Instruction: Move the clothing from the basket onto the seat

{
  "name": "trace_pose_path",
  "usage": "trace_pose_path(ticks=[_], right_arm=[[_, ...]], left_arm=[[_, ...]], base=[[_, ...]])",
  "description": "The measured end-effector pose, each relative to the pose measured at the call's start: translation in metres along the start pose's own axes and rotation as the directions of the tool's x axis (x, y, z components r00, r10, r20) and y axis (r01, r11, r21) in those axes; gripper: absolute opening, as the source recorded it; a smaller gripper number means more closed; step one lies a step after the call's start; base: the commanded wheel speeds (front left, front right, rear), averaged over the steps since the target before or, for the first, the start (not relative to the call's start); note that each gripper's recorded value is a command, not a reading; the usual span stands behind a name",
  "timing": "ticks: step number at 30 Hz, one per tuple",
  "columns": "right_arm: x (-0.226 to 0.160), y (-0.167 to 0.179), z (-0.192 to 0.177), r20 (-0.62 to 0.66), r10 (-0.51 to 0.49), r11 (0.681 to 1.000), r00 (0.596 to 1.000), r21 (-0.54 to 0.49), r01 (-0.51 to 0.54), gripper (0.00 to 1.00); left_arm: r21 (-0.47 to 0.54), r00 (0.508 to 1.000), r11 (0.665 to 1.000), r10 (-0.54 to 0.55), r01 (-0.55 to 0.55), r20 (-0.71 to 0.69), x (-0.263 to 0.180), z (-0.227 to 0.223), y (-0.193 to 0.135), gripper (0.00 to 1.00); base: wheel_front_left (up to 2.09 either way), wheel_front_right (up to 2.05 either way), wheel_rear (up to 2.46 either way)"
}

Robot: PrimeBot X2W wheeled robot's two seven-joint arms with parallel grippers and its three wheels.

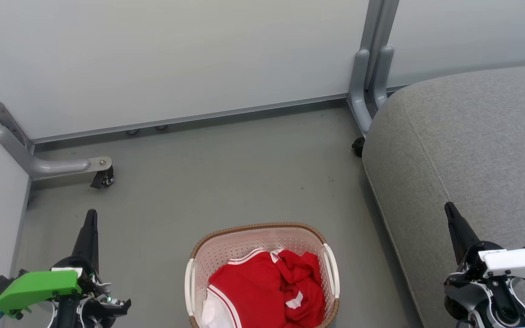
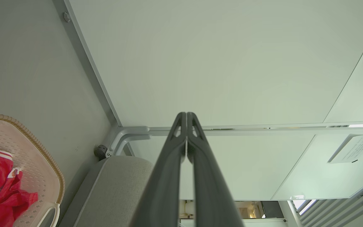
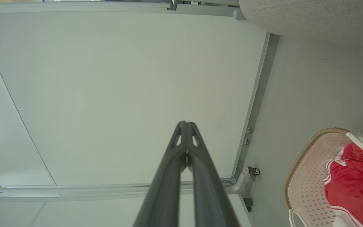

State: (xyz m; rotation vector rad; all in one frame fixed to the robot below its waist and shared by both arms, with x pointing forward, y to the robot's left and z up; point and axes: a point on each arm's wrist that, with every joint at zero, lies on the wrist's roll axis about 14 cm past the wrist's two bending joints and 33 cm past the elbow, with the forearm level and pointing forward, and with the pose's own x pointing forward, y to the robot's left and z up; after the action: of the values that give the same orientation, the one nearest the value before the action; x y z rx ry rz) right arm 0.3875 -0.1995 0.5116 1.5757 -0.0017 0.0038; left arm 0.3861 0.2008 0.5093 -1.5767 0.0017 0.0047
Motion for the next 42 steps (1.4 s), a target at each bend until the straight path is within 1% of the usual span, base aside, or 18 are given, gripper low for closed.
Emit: trace_pose_path(ticks=[23, 24, 26, 27, 28, 30, 35, 39, 42], right_arm=[[0.0, 0.0, 0.0, 0.0, 0.0, 1.0, 1.0, 0.0, 0.0, 0.0], [0.0, -0.001, 0.0, 0.0, -0.003, 1.0, 1.0, 0.001, 0.003, 1.0], [-0.003, -0.009, -0.002, 0.0, -0.027, 1.0, 1.0, 0.007, 0.027, 1.0], [-0.006, -0.016, -0.003, -0.001, -0.046, 0.999, 0.999, 0.012, 0.046, 0.0], [-0.008, -0.021, -0.003, -0.001, -0.061, 0.998, 0.998, 0.015, 0.061, 1.0], [-0.012, -0.027, -0.005, -0.001, -0.08, 0.997, 0.997, 0.017, 0.08, 1.0], [-0.011, -0.028, -0.009, -0.002, -0.082, 0.997, 0.997, -0.014, 0.082, 1.0], [-0.011, -0.028, -0.009, 0.005, -0.086, 0.993, 0.996, -0.077, 0.086, 1.0], [-0.011, -0.028, -0.007, 0.015, -0.088, 0.985, 0.996, -0.145, 0.089, 1.0]], left_arm=[[0.0, 1.0, 1.0, 0.0, 0.0, 0.0, 0.0, 0.0, 0.0, 0.0], [-0.001, 1.0, 1.0, 0.004, -0.004, 0.0, 0.0, 0.0, 0.001, 1.0], [-0.005, 1.0, 1.0, 0.03, -0.03, 0.0, -0.003, -0.001, 0.01, 1.0], [-0.009, 0.999, 0.999, 0.048, -0.048, 0.0, -0.006, -0.001, 0.016, 0.0], [-0.011, 0.998, 0.998, 0.063, -0.063, 0.0, -0.008, -0.002, 0.021, 1.0], [-0.013, 0.996, 0.996, 0.084, -0.084, -0.004, -0.012, -0.005, 0.028, 1.0], [0.012, 0.996, 0.996, 0.087, -0.087, -0.011, -0.011, -0.012, 0.029, 1.0], [0.074, 0.996, 0.993, 0.092, -0.092, -0.004, -0.011, -0.012, 0.03, 1.0], [0.136, 0.996, 0.987, 0.092, -0.091, -0.001, -0.01, -0.012, 0.029, 1.0]], base=[[0.0, 0.0, 0.0], [0.0, 0.0, 0.0], [0.0, 0.0, 0.0], [0.0, 0.0, 0.0], [0.0, 0.0, 0.0], [0.0, 0.0, 0.0], [0.0, 0.0, 0.0], [0.0, 0.0, 0.0], [0.0, 0.0, 0.0]])
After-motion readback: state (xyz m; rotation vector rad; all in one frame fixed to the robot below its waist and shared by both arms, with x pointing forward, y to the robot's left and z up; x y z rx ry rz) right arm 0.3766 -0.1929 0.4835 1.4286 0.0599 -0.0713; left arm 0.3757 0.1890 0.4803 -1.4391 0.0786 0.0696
